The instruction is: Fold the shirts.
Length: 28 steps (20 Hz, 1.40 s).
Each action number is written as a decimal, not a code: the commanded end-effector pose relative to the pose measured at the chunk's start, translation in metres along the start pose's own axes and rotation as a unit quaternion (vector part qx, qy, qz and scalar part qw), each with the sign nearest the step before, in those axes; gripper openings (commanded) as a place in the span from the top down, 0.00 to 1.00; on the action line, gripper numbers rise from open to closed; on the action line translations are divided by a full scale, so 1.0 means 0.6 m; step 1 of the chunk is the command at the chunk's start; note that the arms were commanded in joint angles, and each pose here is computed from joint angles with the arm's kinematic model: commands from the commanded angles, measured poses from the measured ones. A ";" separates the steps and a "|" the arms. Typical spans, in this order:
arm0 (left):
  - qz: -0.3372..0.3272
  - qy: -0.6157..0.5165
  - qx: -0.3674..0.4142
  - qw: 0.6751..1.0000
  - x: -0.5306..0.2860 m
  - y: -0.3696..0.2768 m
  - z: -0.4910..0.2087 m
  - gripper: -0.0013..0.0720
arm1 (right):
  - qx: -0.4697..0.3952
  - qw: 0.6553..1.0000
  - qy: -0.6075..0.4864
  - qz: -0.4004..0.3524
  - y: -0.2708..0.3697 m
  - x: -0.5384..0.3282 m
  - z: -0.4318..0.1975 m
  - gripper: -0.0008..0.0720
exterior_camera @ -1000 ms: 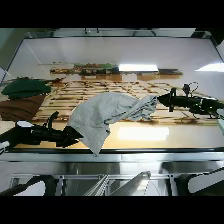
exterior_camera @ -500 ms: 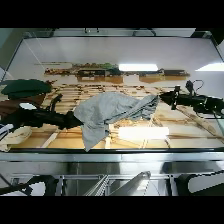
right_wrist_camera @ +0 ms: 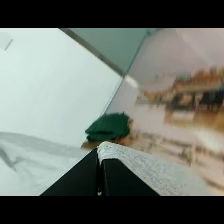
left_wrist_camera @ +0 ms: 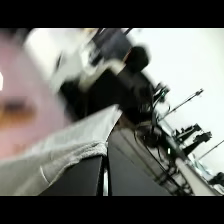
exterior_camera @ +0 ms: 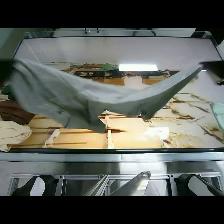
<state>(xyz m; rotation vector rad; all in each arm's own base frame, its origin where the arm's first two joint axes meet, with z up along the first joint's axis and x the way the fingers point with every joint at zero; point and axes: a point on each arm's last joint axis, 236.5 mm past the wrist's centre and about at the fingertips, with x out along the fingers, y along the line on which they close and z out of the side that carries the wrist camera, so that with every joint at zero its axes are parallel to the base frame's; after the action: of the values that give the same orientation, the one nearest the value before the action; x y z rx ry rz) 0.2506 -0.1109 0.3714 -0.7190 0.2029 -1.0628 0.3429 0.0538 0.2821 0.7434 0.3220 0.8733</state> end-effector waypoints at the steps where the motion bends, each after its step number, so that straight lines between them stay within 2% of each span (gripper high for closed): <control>1: -0.119 -0.061 0.176 0.975 -0.011 -0.276 0.046 0.95 | -0.238 0.965 -0.110 -0.016 0.258 -0.038 0.042 0.97; 3: -0.117 -0.039 0.182 0.975 -0.004 -0.298 0.052 0.95 | -0.337 0.928 -0.148 -0.062 0.350 -0.045 0.055 0.97; 5: -0.144 -0.020 0.158 0.977 -0.003 -0.301 0.066 0.95 | -0.412 0.887 -0.173 -0.115 0.406 -0.055 0.076 0.97; 7: -0.141 0.009 0.118 0.983 -0.003 -0.251 0.087 0.95 | -0.425 0.862 -0.194 -0.195 0.390 -0.079 0.118 0.97; 8: -0.114 0.027 0.092 0.989 -0.001 -0.200 0.094 0.95 | -0.411 0.865 -0.191 -0.214 0.364 -0.085 0.131 0.97; 10: -0.050 0.061 0.014 0.997 0.008 -0.070 0.096 0.95 | -0.338 0.906 -0.141 -0.214 0.269 -0.075 0.134 0.97; 12: -0.035 0.093 -0.069 0.993 0.023 0.038 0.074 0.95 | -0.240 0.944 -0.096 -0.206 0.145 -0.062 0.127 0.97; 15: -0.006 0.154 -0.180 0.972 0.065 0.211 0.001 0.96 | -0.081 0.975 -0.042 -0.202 -0.069 -0.029 0.071 0.97; 18: 0.022 0.206 -0.269 0.940 0.106 0.393 -0.090 0.96 | 0.053 0.971 0.012 -0.233 -0.301 0.024 -0.035 0.97; 21: 0.025 0.229 -0.339 0.912 0.139 0.547 -0.167 0.98 | 0.143 0.959 0.025 -0.243 -0.469 0.071 -0.121 0.97; 24: 0.050 0.243 -0.365 0.897 0.163 0.669 -0.225 0.98 | 0.211 0.951 -0.019 -0.227 -0.577 0.089 -0.145 0.97; 26: 0.096 0.264 -0.350 0.894 0.166 0.728 -0.249 0.99 | 0.221 0.950 -0.027 -0.216 -0.613 0.095 -0.139 0.97; 28: 0.107 0.260 -0.328 0.902 0.169 0.747 -0.229 0.99 | 0.211 0.953 -0.040 -0.212 -0.624 0.096 -0.106 0.97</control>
<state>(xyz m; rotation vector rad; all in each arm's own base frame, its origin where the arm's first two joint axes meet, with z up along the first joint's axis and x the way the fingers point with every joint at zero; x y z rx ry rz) 0.5354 -0.1324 0.0396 -1.0215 1.0926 -1.0235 0.5359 -0.0160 -0.0098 1.0077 0.6231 0.3706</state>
